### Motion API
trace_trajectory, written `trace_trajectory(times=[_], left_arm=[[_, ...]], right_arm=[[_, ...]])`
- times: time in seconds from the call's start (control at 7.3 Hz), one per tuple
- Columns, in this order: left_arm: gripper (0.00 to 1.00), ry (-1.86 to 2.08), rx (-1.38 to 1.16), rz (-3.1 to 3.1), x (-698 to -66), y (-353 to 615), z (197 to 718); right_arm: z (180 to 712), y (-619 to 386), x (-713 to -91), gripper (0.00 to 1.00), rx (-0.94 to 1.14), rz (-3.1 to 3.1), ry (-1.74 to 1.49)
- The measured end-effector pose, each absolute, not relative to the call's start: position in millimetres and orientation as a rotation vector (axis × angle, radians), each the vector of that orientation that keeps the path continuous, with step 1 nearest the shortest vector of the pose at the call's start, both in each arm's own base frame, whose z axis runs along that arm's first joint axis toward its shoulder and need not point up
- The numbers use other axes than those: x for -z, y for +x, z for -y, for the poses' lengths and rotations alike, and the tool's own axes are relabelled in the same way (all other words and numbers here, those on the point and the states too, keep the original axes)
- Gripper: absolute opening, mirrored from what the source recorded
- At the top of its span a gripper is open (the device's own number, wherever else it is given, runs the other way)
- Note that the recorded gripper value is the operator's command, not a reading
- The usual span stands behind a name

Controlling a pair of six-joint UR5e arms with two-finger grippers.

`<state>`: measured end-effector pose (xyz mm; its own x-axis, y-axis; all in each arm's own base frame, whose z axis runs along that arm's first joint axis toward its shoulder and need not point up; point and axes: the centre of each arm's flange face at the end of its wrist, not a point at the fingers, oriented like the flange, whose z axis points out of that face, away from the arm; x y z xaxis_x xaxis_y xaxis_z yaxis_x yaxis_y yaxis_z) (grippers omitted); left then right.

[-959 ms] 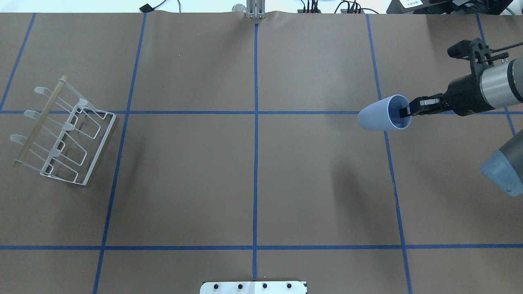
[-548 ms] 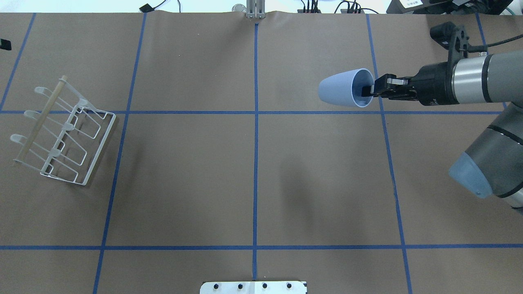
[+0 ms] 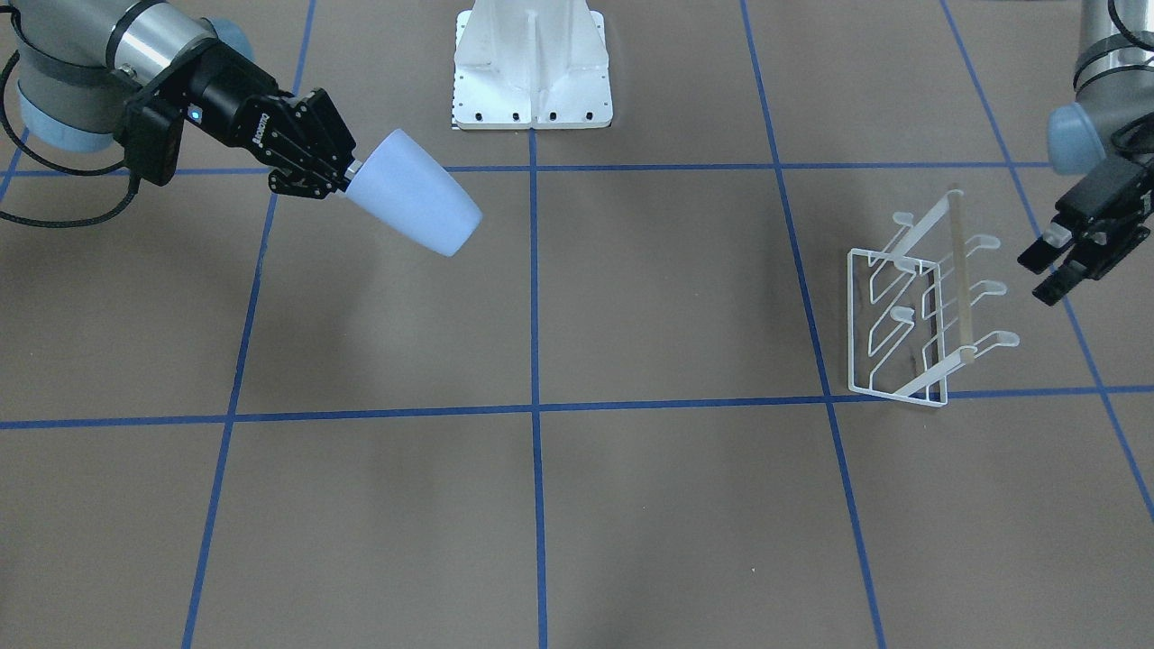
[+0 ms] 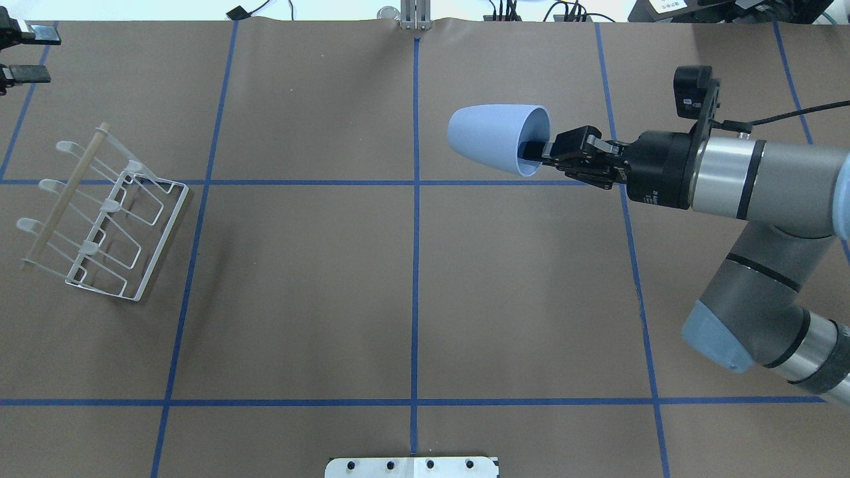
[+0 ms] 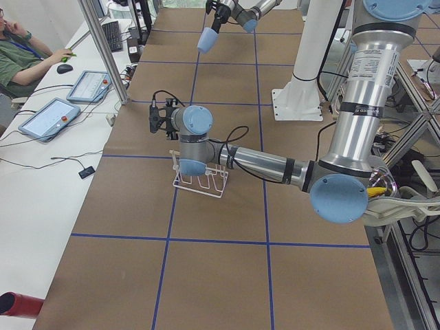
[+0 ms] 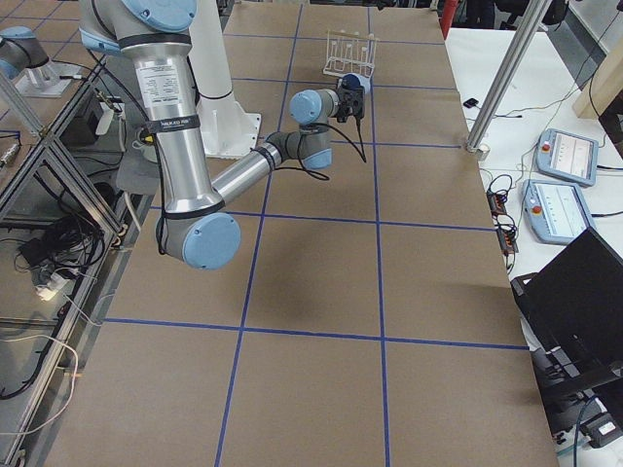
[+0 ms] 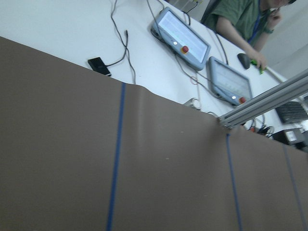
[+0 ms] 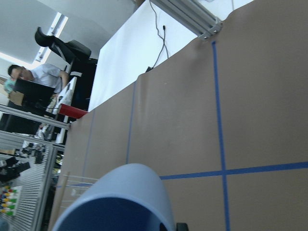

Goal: Hang cup on cup holder
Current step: 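Lift the cup with the right gripper toward the table center while the left arm approaches, then grasp the cup's closed end with the left gripper, then open the right gripper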

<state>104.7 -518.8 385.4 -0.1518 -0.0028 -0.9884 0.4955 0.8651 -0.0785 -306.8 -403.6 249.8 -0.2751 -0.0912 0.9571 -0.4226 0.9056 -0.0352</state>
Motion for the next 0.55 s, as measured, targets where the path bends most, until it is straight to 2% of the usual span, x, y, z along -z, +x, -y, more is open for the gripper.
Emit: trace_trajectory(times=[0.55], left_arm=[[0.98,0.178,0.482,-2.115,-247,211,455]], right_arm=[[366,-319,-193,0.0,-0.233,2.09,0.343]])
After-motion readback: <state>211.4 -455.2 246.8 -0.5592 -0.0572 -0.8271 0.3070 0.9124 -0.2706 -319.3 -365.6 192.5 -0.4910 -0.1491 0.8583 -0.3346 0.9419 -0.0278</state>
